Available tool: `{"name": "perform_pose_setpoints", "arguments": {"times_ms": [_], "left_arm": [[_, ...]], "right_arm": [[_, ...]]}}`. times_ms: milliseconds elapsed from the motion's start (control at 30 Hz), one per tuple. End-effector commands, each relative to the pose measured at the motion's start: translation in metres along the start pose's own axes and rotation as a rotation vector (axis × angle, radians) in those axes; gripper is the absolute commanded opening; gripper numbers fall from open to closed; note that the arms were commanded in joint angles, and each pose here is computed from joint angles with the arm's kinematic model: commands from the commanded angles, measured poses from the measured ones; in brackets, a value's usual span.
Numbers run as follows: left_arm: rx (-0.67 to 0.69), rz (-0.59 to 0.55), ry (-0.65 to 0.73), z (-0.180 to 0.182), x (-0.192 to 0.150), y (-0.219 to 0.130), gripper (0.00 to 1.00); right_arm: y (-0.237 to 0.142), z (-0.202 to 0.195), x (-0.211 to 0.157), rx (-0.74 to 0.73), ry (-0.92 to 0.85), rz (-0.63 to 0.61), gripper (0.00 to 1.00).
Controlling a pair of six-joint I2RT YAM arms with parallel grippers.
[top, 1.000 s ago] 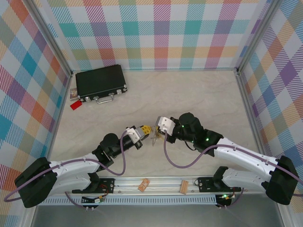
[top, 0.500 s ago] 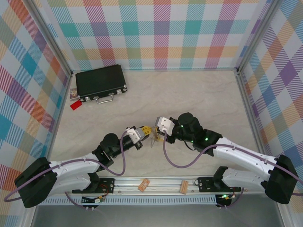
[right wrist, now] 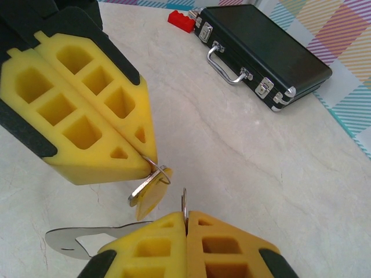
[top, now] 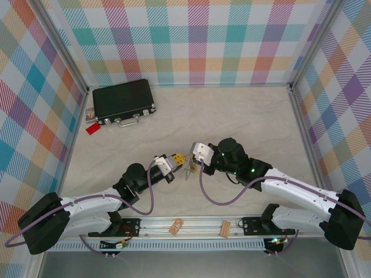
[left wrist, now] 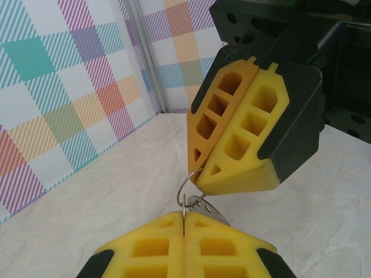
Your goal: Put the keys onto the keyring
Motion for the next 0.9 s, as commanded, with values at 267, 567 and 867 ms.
{"name": "perform_pose_setpoints", "arguments": {"times_ms": [267, 567, 867], "left_arm": [[-0.033, -0.021, 0.001, -0.0026, 0.0061, 0.0029, 0.0], [-0.001, -0.022, 0.005, 0.0006, 0.0075, 0.001, 0.0], [0.009, -0.019, 0.01, 0.0014, 0.0076, 0.0002, 0.0]], "right_arm": [[-0.0048, -0.0011, 0.0193, 0.026, -0.012, -0.073, 0.0], [-0.0029, 0.0008, 0.017, 0.051, -0.015, -0.055, 0.0], [-0.0026, 0.0024, 0.0161, 0.069, -0.013, -0.043, 0.0]]}}
Point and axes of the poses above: each hand's point on the last joint's axis, 136 mm out from that joint toward the fingers, its own y axis out along the fingers, its own z axis along the line the jaws close on, x = y × z, the point moved 9 cm from there along -y, back along the fingers, and after that the axes turned 13 degrees about y, right-handed, at the moved point
